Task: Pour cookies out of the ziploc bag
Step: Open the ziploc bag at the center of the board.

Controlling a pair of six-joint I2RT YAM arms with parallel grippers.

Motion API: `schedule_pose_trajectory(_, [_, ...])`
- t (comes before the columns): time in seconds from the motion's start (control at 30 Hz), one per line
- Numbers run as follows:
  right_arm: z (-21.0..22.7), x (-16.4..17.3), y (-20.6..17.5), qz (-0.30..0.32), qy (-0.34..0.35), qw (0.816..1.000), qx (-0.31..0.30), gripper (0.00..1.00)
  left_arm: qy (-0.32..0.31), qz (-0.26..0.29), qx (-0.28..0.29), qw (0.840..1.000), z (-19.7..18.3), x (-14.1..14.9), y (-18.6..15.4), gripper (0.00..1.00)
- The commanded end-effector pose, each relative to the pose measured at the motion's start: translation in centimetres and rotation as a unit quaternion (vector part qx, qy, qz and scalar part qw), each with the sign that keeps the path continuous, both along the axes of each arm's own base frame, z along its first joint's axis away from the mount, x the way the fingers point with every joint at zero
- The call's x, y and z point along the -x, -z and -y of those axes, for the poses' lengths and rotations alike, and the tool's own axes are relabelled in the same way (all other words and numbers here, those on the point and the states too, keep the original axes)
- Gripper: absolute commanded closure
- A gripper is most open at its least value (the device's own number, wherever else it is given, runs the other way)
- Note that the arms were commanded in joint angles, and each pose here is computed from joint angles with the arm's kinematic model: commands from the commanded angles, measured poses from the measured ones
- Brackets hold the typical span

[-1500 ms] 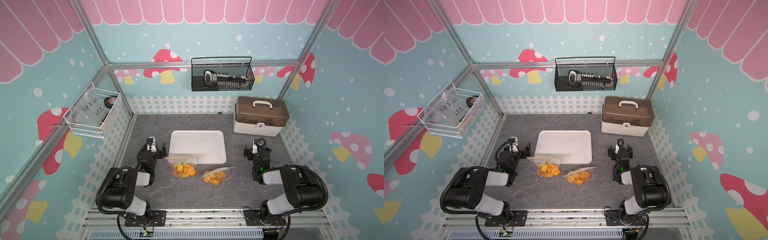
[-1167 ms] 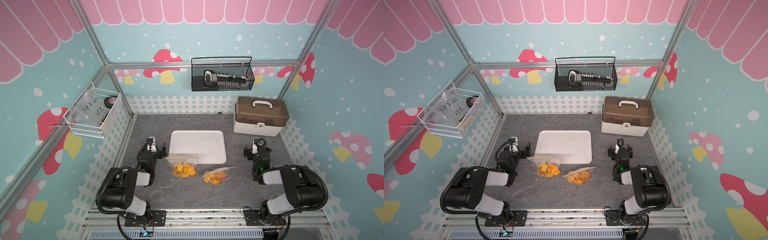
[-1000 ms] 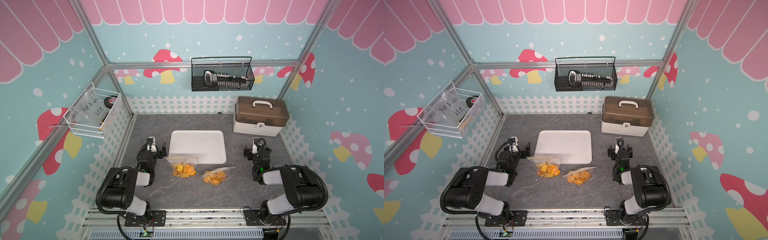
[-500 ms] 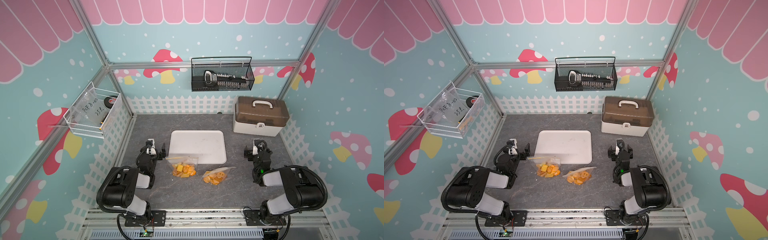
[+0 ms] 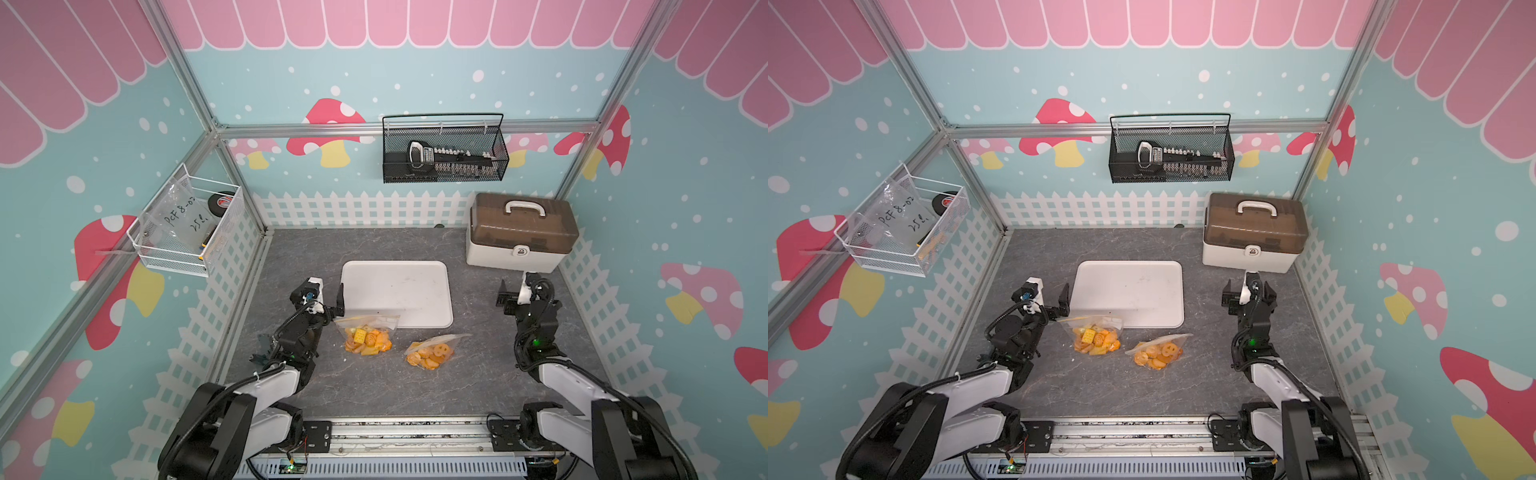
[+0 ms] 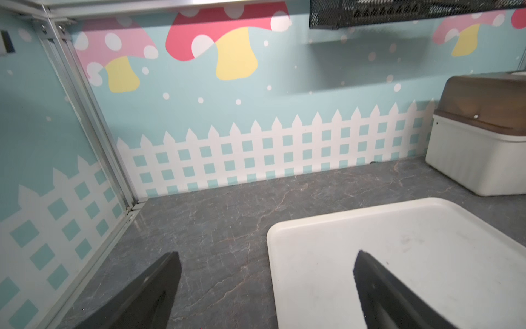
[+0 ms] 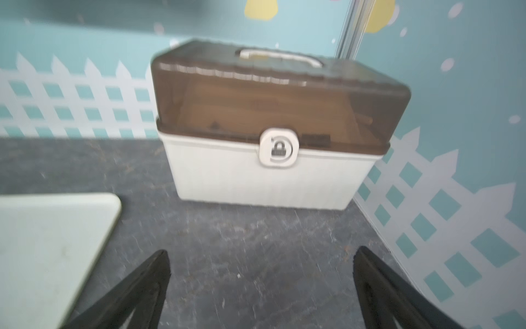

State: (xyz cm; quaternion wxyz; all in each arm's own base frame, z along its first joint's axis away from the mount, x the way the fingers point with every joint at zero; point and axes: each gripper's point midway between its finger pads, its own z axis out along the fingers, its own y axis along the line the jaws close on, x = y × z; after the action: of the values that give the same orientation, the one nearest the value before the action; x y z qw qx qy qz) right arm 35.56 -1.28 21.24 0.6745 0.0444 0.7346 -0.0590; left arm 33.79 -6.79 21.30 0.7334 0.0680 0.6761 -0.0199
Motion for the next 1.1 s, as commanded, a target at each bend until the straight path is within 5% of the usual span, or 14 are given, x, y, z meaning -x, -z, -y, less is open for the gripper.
schedule_pose_trajectory(0.0, [-1.9, 1.2, 0.6, -0.04, -0.04, 0.992, -0.11, 0.01, -0.017, -0.02, 0.032, 0.999, -0.7, 0.8, 0.0, 0.01])
schedule_pose_trajectory(0.07, [-2.5, 2.0, 0.1, -0.028, -0.052, 0.982, -0.181, 0.01, -0.032, -0.006, 0.104, 0.994, -1.7, 1.5, -1.4, 0.01])
schedule_pose_trajectory(0.23, [-8.3, 2.7, -2.8, -0.079, -0.211, 0.951, -0.213, 0.14, -0.044, -0.066, 0.247, 0.966, -2.7, 2.8, -0.6, 0.01])
schedule_pose_trajectory(0.33, [-13.2, 2.8, -5.1, -0.118, -0.346, 0.902, -0.232, 0.15, -0.023, -0.064, 0.275, 0.959, -2.5, 3.8, -0.4, 0.01])
schedule_pose_trajectory(0.4, [-16.7, 3.7, -6.6, -0.131, -0.428, 0.862, -0.236, 0.26, -0.005, -0.086, 0.285, 0.955, -2.0, 3.9, -0.7, 0.01])
schedule_pose_trajectory(0.63, [-25.7, 8.5, -8.0, -0.184, -0.566, 0.796, -0.113, 0.43, 0.067, -0.164, 0.302, 0.937, 0.8, 5.2, -0.9, 0.23])
schedule_pose_trajectory(0.93, [-30.6, 11.4, -6.0, -0.259, -0.581, 0.77, 0.038, 0.46, 0.143, -0.215, 0.342, 0.903, 3.6, 8.4, -2.4, 0.38])
schedule_pose_trajectory(1.07, [-33.8, 12.3, -4.6, -0.287, -0.597, 0.744, 0.088, 0.45, 0.152, -0.23, 0.344, 0.898, 4.3, 9.5, -2.1, 0.42])
